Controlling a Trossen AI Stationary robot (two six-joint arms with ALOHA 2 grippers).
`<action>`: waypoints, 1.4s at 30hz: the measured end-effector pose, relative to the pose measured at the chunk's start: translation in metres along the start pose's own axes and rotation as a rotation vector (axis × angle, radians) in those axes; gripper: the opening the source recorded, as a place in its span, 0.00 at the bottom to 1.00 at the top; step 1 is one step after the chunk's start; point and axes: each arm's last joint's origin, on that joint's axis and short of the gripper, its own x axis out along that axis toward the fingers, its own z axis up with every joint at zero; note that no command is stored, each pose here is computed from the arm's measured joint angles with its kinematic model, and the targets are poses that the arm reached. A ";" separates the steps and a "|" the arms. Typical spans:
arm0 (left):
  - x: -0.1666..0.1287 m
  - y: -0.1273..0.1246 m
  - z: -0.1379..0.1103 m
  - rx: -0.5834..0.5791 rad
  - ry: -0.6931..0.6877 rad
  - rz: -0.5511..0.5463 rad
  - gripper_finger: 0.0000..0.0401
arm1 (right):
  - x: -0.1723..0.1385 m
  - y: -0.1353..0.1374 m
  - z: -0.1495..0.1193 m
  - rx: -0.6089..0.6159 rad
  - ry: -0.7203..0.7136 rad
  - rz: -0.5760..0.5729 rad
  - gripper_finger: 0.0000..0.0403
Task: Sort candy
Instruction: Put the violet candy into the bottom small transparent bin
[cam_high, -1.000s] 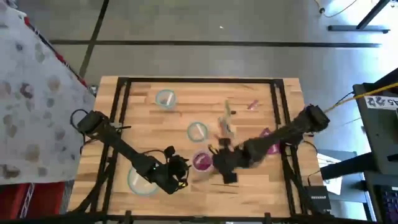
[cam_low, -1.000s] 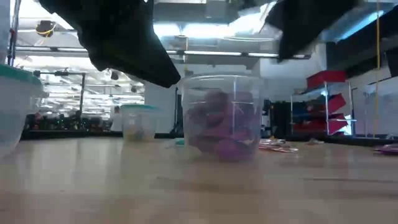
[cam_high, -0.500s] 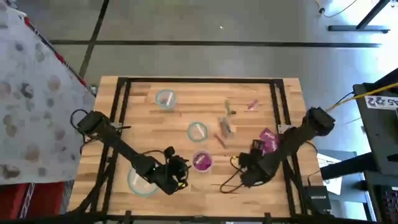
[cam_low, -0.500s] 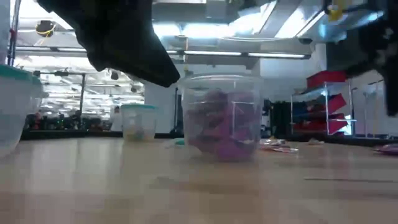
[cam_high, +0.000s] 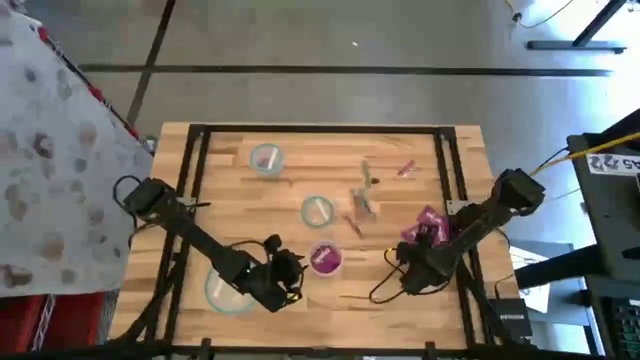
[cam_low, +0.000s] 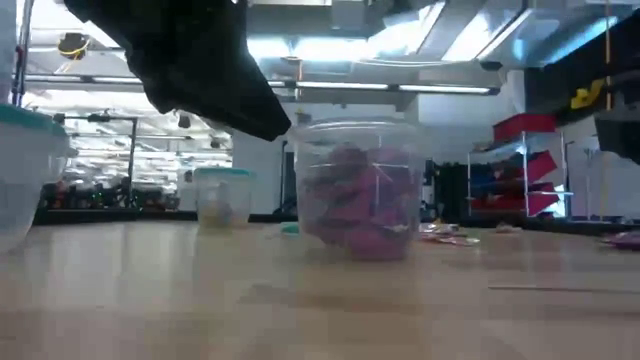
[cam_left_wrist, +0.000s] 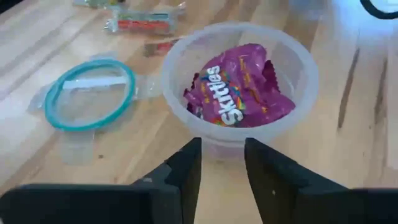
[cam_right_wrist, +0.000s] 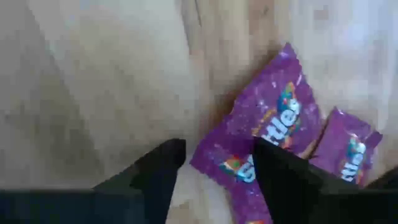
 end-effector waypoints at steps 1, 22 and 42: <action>0.000 0.000 0.000 0.000 -0.001 -0.001 0.27 | 0.000 0.000 0.000 -0.001 0.001 0.003 0.34; -0.043 -0.025 0.024 0.180 -0.211 0.042 0.27 | -0.104 0.013 0.049 -0.067 -0.439 -0.105 0.00; -0.084 -0.039 0.024 0.253 -0.432 0.259 0.27 | -0.127 0.038 0.146 -0.250 -0.897 -0.184 0.00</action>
